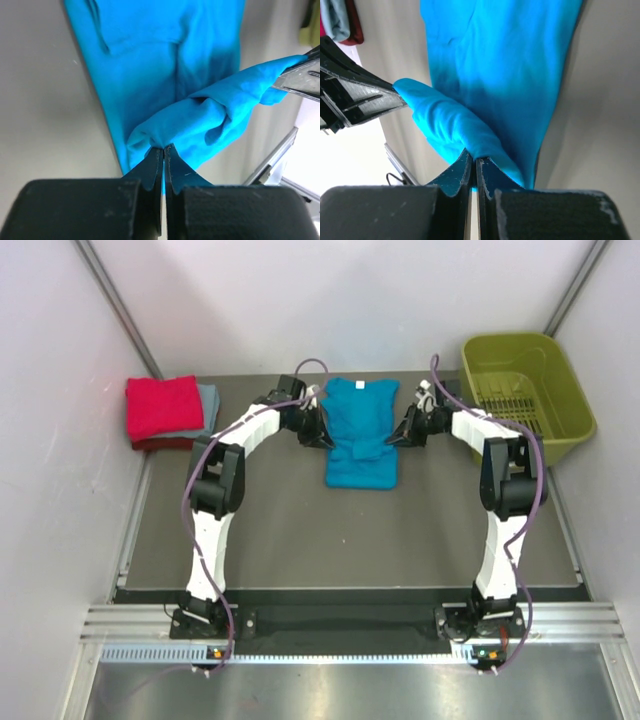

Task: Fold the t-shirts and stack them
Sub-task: Fold the tshirt

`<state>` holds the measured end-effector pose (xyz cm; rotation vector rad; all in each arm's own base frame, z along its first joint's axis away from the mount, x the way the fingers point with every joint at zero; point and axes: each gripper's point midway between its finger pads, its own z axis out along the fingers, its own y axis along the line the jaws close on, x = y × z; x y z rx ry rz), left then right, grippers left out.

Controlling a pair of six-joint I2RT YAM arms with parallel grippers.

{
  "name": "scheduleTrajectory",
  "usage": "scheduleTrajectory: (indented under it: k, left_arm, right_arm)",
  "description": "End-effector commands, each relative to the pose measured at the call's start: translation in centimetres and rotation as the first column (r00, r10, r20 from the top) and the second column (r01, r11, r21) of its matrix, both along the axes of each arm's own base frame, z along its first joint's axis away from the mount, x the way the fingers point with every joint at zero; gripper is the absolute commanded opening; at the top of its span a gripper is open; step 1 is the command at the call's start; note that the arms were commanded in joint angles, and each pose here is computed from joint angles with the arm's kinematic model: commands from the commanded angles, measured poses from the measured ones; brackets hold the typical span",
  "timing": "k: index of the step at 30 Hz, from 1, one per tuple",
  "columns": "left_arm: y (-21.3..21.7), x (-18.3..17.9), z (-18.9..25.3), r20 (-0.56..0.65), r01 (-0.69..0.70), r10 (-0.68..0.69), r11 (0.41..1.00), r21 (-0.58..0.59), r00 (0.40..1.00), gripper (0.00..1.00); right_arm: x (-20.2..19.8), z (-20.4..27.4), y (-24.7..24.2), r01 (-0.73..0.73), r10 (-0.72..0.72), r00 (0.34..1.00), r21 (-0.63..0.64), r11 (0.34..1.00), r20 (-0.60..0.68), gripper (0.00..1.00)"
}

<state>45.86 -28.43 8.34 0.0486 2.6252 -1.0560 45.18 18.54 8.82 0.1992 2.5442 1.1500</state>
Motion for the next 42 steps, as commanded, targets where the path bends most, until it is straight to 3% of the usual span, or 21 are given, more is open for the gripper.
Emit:
scheduleTrajectory:
  k: [1,12,15,16,19,20,23,27,29,32,33,34,35,37,42]
  left_arm:
    - [-0.4,2.3,0.2,0.081,-0.007,0.007,1.000,0.002,0.997,0.00]
    - [0.1,3.4,0.2,0.119,-0.044,0.039,0.998,0.037,0.992,0.00]
    - [0.5,3.7,1.6,0.155,-0.064,0.055,0.997,0.051,0.986,0.02]
    - [0.6,3.6,1.8,0.171,-0.063,0.051,0.996,0.065,0.984,0.11]
    - [1.1,3.1,3.2,0.194,-0.075,0.057,0.994,0.085,0.979,0.28]
    - [1.3,2.8,4.5,0.214,-0.075,0.056,0.994,0.084,0.975,0.44]
    - [1.5,1.5,6.7,0.245,-0.064,0.040,0.994,0.091,0.969,0.60]
    - [0.8,-1.3,9.0,0.245,0.000,-0.009,0.999,0.037,0.969,0.68]
    - [-0.3,-2.9,9.2,0.199,0.048,-0.041,0.998,-0.031,0.979,0.67]
    - [-1.4,-4.2,6.9,0.139,0.088,-0.077,0.993,-0.076,0.987,0.50]
    - [-1.7,-4.4,6.3,0.122,0.099,-0.088,0.991,-0.085,0.989,0.42]
    - [-2.2,-4.6,5.7,0.109,0.111,-0.101,0.990,-0.089,0.989,0.26]
    - [-2.4,-4.7,4.5,0.078,0.110,-0.104,0.990,-0.090,0.992,0.15]
    - [-2.9,-5.0,3.4,0.053,0.120,-0.115,0.988,-0.099,0.992,0.00]
    - [-3.9,-5.5,-0.1,-0.017,0.126,-0.128,0.987,-0.100,0.992,0.00]
  right_arm:
    - [2.4,0.3,0.0,-0.014,0.014,0.998,0.000,1.000,0.068,0.00]
    - [4.2,0.5,0.9,-0.023,0.021,0.993,0.021,1.000,0.119,0.03]
    - [4.0,1.3,0.9,-0.031,0.029,0.989,0.016,0.999,0.144,0.32]
    - [4.0,2.0,0.7,-0.037,0.035,0.985,0.012,0.999,0.167,0.48]
    - [4.1,3.9,-0.1,-0.024,0.027,0.973,-0.016,1.000,0.228,0.59]
    - [3.9,4.1,-0.5,-0.019,0.023,0.973,-0.017,1.000,0.232,0.59]
    - [2.9,5.7,-0.2,-0.041,0.039,0.967,0.003,0.999,0.253,0.59]
    - [1.2,7.0,0.9,-0.071,0.058,0.967,0.044,0.997,0.248,0.58]
    - [0.2,6.8,1.6,-0.076,0.061,0.973,0.062,0.995,0.223,0.58]
    - [-1.2,5.8,3.2,-0.104,0.087,0.979,0.084,0.991,0.183,0.57]
    - [-1.7,5.6,3.7,-0.123,0.105,0.979,0.091,0.988,0.175,0.57]
    - [-2.0,5.1,4.2,-0.132,0.116,0.980,0.093,0.987,0.160,0.56]
    - [-2.5,4.6,5.1,-0.145,0.131,0.981,0.094,0.985,0.144,0.56]
    - [-3.1,3.7,6.1,-0.166,0.153,0.981,0.106,0.980,0.117,0.56]
    - [-3.8,2.4,8.3,-0.209,0.200,0.976,0.122,0.970,0.083,0.56]
